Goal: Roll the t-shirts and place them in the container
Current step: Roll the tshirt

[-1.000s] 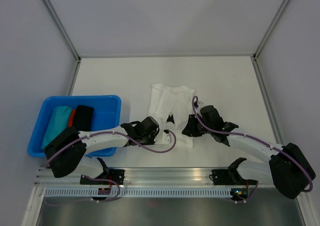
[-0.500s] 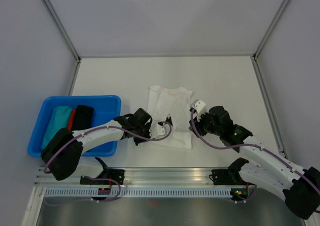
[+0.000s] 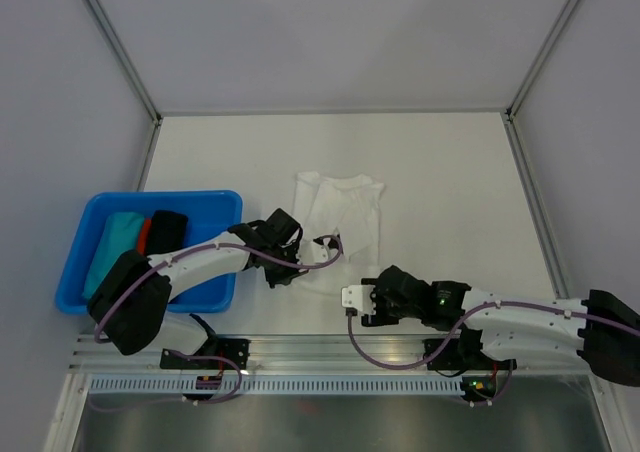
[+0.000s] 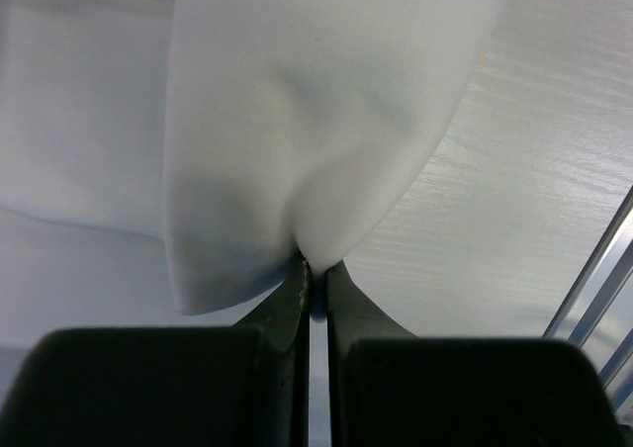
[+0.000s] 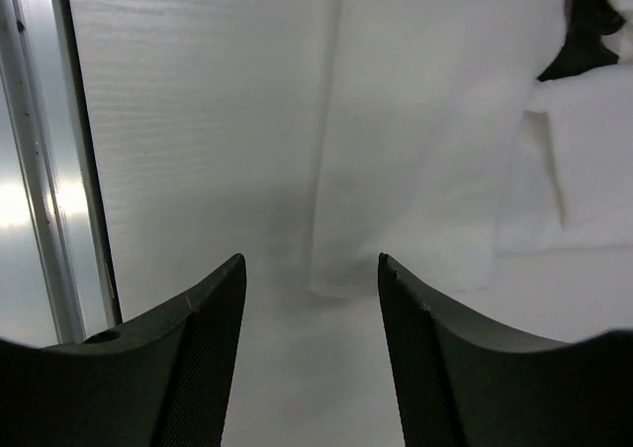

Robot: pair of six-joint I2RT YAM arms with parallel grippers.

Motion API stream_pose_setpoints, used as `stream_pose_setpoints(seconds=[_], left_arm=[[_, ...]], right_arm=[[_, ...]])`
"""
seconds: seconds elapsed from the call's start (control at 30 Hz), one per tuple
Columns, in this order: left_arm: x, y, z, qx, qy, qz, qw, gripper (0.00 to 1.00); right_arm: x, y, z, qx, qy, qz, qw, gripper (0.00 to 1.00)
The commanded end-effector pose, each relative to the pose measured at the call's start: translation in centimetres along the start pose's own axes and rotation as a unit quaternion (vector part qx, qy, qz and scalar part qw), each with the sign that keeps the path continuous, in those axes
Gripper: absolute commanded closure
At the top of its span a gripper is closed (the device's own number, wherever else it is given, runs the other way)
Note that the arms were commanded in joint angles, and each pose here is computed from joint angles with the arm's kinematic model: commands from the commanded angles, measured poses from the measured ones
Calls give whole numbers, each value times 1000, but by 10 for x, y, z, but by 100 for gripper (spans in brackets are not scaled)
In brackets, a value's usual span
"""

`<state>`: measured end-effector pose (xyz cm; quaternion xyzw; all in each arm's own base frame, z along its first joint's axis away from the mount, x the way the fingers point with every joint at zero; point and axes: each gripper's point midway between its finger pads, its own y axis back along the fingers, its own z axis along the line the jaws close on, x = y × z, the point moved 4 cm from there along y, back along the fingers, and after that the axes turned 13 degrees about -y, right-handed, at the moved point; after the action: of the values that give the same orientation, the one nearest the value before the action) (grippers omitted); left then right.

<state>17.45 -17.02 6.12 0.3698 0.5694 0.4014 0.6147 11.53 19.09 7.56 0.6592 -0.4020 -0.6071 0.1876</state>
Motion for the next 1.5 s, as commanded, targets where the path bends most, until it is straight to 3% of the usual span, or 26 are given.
stream_pose_setpoints(seconds=[0.0, 0.23, 0.3, 0.4, 0.47, 0.5, 0.6, 0.63, 0.73, 0.8, 1.13, 1.2, 1.4, 1.47], left_arm=[[-14, 4, 3, 14, 22, -21, 999, 98], [-11, 4, 1, 18, 17, -15, 1000, 98], [-7, 6, -1, 15, 10, -14, 1000, 98], [-4, 6, -9, 29, 2, -16, 999, 98], [-5, 10, -14, 45, 2, -21, 999, 98], [-5, 11, -16, 53, -2, -22, 998, 98], [-4, 21, -30, 97, -12, -26, 995, 98], [-2, 28, -42, 129, -7, -26, 991, 98], [-7, 49, -57, 191, -25, -49, 980, 98], [-11, 57, -55, 201, -42, -59, 977, 98], [-17, 43, -12, 219, 31, -71, 973, 98], [-13, 38, -2, 217, 42, -67, 973, 98], [-5, 24, 18, 214, 67, -51, 973, 97], [-7, 19, 23, 216, 72, -52, 972, 95]], right_arm=[[-3, -14, -9, 52, 37, 14, 998, 38], [13, -31, -21, 118, 8, 72, 990, 36], [18, -32, -18, 108, 12, 78, 991, 40], [15, -32, -13, 87, 8, 72, 994, 78], [9, -26, -12, 81, 4, 62, 995, 96], [9, -23, -7, 58, 1, 64, 996, 100], [-7, -6, 7, -17, 2, 39, 999, 100], [-14, -1, 22, -83, 2, 20, 996, 100], [-31, 22, 29, -177, 5, -21, 984, 100], [-32, 26, 22, -178, -13, -27, 984, 99], [-26, 0, -39, -203, -185, 0, 962, 99], [-22, -2, -54, -173, -216, -2, 961, 96], [-14, -7, -79, -111, -265, 3, 958, 73], [-10, -7, -86, -91, -290, 6, 953, 71]])
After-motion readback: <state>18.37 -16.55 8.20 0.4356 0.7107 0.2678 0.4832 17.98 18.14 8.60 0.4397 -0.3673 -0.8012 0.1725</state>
